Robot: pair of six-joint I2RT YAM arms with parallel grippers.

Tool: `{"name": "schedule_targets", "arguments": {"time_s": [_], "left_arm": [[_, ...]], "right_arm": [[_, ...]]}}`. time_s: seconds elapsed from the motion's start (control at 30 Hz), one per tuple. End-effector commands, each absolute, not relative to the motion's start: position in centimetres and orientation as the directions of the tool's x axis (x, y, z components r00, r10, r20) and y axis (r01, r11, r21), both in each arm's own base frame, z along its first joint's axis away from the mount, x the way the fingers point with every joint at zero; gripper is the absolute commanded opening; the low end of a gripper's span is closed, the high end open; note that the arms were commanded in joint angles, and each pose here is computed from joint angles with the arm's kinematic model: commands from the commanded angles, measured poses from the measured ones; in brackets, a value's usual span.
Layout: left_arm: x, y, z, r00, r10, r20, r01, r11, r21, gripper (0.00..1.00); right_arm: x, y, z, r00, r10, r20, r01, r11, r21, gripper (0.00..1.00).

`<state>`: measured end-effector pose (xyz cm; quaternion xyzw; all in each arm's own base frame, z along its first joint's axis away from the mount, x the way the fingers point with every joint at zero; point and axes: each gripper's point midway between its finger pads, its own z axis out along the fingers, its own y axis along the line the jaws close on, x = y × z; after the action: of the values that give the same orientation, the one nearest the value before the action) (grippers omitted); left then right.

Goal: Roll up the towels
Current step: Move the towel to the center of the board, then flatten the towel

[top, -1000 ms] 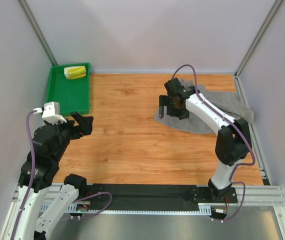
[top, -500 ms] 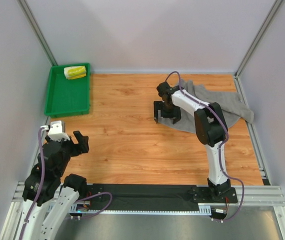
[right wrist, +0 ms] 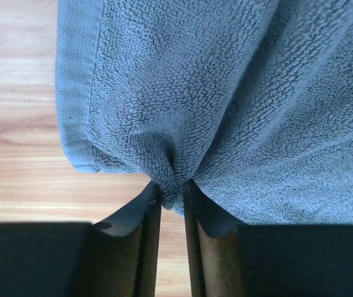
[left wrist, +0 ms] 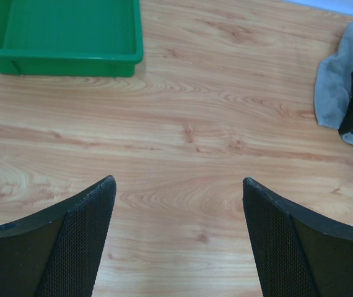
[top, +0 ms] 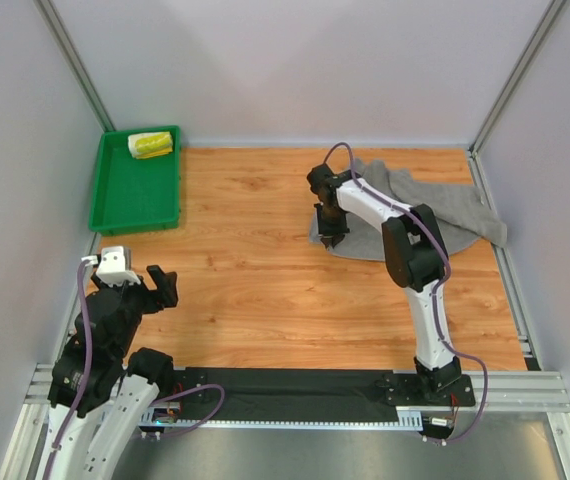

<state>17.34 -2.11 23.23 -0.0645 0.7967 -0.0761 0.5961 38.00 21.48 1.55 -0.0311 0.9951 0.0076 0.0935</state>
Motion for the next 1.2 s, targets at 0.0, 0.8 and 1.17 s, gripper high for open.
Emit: {"name": "schedule_targets", "arguments": {"time_s": [0.0,0.8,1.17], "left_arm": [[17.5,-1.9,24.2,-0.227,-0.173,-0.958,-0.001,0.984,-0.178,0.88],[18.3,-8.2,15.8,-0.765,-0.346,-0.543,-0.164,0.920,-0.355,0.77],[16.9,-11.1,7.9,-0.866,-0.357,-0.349,-0.260,0.919,-0.295,0.79]], "right_arm": [[33.0,28.9,-1.0,-0.964,-0.232,-0.128,-0.246,0.963,0.111,0.14],[31.8,18.0,15.6,-0.898,0.002,-0.441,-0.074,0.985,0.156,0.91],[35.1,5.4,8.9,-0.921,0.231,-0.313,0.250,0.968,-0.023,0.94]]}}
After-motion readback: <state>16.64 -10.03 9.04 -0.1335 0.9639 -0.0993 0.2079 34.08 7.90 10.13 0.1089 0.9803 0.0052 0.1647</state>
